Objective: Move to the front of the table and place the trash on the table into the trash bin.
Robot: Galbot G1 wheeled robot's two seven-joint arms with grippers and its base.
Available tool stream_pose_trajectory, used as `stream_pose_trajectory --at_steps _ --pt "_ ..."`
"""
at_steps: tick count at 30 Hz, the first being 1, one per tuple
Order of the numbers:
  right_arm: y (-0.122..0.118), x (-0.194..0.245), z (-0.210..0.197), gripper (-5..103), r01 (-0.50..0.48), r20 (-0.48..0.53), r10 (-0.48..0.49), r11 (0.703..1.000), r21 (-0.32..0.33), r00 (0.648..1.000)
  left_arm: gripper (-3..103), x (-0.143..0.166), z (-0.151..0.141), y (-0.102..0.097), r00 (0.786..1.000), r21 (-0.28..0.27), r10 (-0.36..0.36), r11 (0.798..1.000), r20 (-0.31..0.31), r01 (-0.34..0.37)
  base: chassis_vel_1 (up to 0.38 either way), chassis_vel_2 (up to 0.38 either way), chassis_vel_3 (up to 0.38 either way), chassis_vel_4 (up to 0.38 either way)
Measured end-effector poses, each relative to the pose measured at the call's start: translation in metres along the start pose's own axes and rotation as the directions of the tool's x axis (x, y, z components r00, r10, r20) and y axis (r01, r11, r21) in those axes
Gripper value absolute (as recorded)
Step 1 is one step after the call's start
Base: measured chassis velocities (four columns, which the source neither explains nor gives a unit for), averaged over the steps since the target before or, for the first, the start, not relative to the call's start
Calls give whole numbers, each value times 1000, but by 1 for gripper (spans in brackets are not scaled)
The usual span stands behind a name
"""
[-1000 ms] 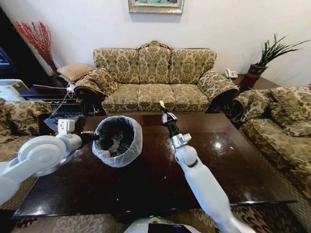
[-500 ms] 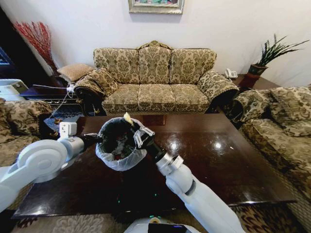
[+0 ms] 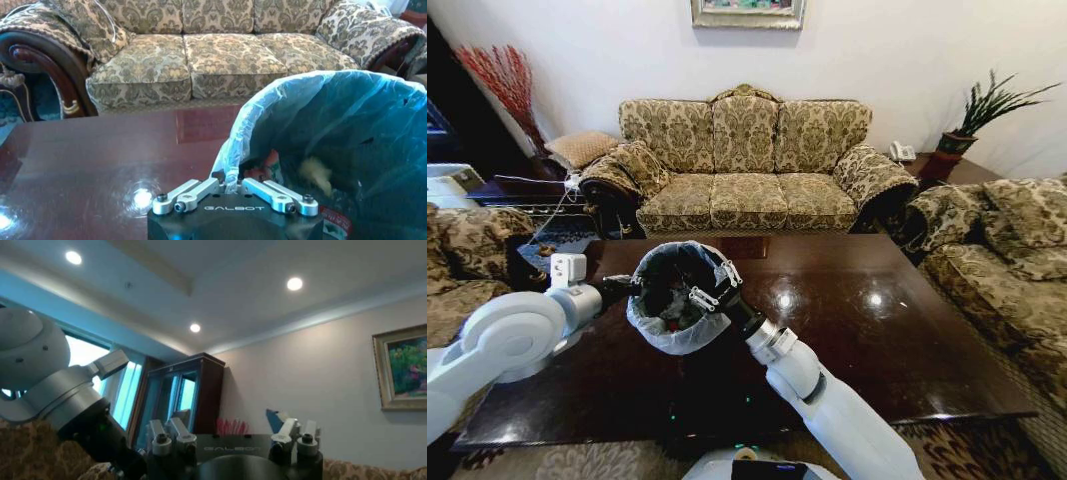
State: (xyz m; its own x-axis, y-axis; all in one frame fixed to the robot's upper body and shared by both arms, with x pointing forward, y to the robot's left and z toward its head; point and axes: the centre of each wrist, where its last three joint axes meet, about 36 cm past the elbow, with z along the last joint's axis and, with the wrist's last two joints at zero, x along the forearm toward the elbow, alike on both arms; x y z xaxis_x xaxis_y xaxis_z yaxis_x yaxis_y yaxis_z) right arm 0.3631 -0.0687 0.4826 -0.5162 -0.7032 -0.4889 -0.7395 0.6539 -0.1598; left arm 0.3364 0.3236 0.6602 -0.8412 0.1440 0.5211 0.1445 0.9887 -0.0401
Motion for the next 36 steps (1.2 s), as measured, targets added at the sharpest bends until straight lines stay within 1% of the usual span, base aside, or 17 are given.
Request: stream_pose_trajectory --at_steps 2,5,7,8,10,16,17,22,23,24,25,27,28,30,32,33,36 --pt "-3 4 -9 88 -33 20 34 999 -42 999 1 0 -1 3 1000 5 -16 1000 2 16 0 0 0 0" --pt "-11 15 -19 97 -93 26 94 995 -46 995 1 4 -5 6 998 6 -54 999 10 54 0 0 0 0" --pt "-19 28 -26 99 -199 4 199 980 -28 980 1 11 -11 10 996 17 -90 996 18 90 0 0 0 0" --pt "-19 28 -26 99 -199 4 199 980 -28 980 1 11 -11 10 996 17 -90 996 18 90 0 0 0 0" --pt "-27 46 -30 100 -316 -38 315 949 -13 948 1 15 -15 19 987 49 -160 986 28 158 0 0 0 0" --pt "-38 91 -20 100 -461 -93 460 887 8 883 1 28 -5 34 961 139 -273 954 38 265 0 0 0 0" --pt "-38 91 -20 100 -461 -93 460 887 8 883 1 28 -5 34 961 139 -273 954 38 265 0 0 0 0" --pt "-44 119 -6 100 -523 -111 522 852 24 846 1 58 27 49 924 208 -377 910 59 358 57 -58 -59 43" --pt "-45 123 -4 100 -533 -113 531 846 22 840 1 69 43 52 904 215 -422 891 66 400 153 -95 -106 141" --pt "-46 125 -3 100 -538 -114 536 843 17 836 1 76 56 54 887 206 -456 877 70 434 153 -131 -148 141" --pt "-46 125 -3 100 -538 -114 536 843 17 836 1 76 56 54 887 206 -456 877 70 434 153 -131 -148 141" --pt "-47 127 -2 100 -545 -110 542 839 11 833 1 89 81 55 859 178 -507 854 73 488 202 -150 -159 186" --pt "-47 127 -2 100 -545 -110 542 839 11 833 1 89 81 55 859 178 -507 854 73 488 237 -170 -170 186" --pt "-48 127 -1 100 -548 -104 546 836 6 831 1 100 93 56 837 183 -542 832 73 523 259 -241 -240 238" --pt "-50 125 -2 100 -550 -95 547 835 -2 832 1 109 94 58 814 224 -575 806 82 547 256 -269 -262 269" --pt "-50 125 -2 100 -550 -95 547 835 -2 832 1 109 94 58 814 224 -575 806 82 547 256 -269 -280 278" --pt "-49 122 -1 100 -554 -87 551 832 -17 830 1 119 96 62 771 300 -627 760 108 576 278 -300 -288 273"
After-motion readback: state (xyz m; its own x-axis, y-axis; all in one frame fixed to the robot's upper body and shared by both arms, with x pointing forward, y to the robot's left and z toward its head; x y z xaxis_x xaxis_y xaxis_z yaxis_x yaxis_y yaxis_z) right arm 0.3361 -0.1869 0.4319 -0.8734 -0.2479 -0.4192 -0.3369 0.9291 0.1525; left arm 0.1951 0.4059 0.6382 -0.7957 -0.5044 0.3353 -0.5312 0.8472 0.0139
